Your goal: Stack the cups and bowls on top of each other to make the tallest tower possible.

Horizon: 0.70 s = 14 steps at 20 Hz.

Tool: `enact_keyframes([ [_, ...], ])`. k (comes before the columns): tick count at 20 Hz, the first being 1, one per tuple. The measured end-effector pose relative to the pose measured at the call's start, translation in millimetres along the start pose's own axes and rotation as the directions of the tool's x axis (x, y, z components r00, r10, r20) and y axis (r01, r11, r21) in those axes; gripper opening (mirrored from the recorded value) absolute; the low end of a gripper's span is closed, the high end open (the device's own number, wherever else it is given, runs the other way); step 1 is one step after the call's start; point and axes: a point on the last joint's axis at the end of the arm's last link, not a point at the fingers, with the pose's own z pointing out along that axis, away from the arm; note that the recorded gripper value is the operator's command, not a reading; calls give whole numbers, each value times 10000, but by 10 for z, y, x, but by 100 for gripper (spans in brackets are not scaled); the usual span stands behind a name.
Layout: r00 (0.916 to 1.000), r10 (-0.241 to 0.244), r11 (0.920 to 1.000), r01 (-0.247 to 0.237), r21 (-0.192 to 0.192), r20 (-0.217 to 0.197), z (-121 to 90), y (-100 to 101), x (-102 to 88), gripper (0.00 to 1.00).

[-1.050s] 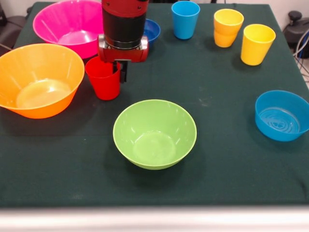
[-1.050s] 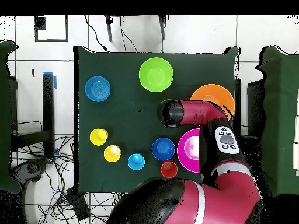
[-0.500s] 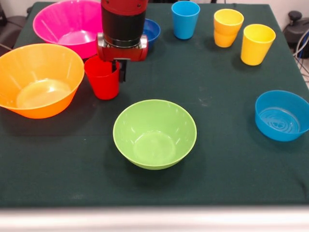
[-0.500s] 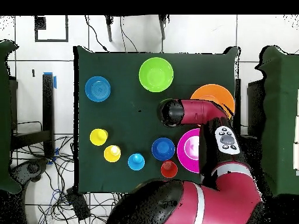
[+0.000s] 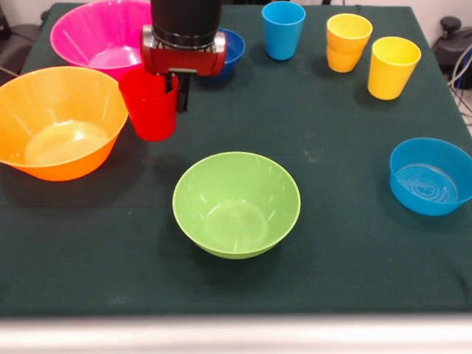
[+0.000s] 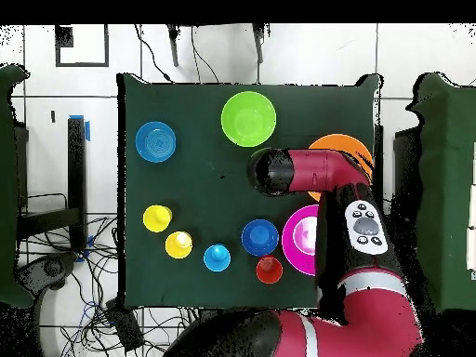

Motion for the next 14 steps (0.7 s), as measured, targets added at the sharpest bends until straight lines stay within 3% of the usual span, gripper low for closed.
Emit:
enact_keyframes([
  [3, 10000, 45, 10000, -45, 18, 59, -195, 44, -125, 0],
  [14, 9987, -181, 9998, 182, -10, 473, -474, 380, -487, 0],
])
